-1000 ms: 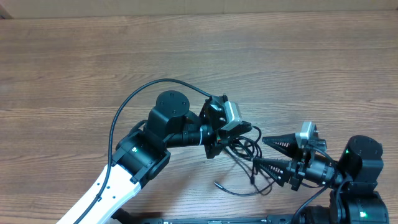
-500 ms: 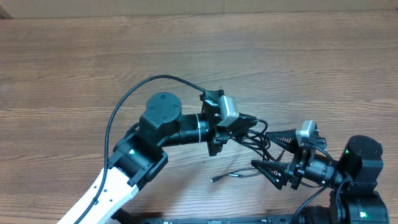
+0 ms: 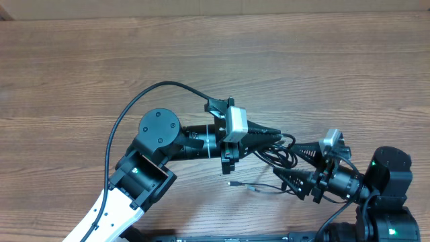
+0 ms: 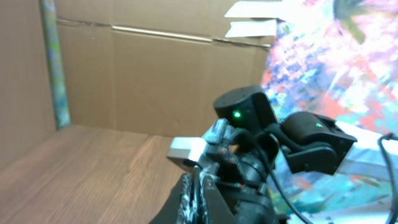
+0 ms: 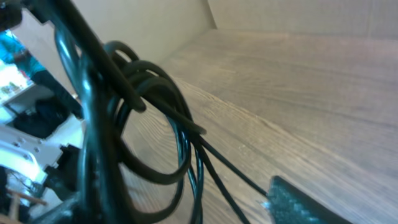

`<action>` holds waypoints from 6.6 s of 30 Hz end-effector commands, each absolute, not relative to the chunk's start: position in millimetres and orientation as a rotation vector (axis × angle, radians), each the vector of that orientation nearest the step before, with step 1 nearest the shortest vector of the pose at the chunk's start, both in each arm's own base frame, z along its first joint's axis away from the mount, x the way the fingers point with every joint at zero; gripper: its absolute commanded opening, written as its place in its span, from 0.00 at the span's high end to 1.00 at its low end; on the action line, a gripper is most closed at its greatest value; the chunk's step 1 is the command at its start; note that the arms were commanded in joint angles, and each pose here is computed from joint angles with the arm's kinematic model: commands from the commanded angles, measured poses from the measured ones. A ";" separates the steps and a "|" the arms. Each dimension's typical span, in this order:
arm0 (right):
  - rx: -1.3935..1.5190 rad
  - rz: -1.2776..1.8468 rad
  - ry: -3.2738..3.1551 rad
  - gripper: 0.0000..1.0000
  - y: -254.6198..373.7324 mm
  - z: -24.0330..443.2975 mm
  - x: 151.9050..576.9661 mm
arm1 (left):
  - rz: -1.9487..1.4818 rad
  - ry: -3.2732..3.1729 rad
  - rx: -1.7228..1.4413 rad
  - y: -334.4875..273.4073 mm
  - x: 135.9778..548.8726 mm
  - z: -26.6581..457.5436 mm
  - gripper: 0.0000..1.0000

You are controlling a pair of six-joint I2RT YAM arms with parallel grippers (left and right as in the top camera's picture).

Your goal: Untangle cables

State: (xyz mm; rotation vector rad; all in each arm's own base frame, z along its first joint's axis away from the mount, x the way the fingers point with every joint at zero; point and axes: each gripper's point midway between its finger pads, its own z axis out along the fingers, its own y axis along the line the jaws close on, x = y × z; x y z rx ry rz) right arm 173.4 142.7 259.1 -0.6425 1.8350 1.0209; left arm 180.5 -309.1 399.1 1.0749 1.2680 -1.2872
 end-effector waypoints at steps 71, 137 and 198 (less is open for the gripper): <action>-0.018 1.238 1.433 0.96 109.6 409.1 218.1 | -1.775 1.732 0.280 -313.9 216.5 411.0 0.00; -0.278 1.059 1.561 0.38 123.6 365.0 214.3 | -1.830 1.534 1.015 -282.2 196.4 393.8 0.96; 0.868 0.680 2.256 0.00 37.4 173.8 199.9 | -1.677 1.100 1.302 -284.9 153.7 425.6 0.96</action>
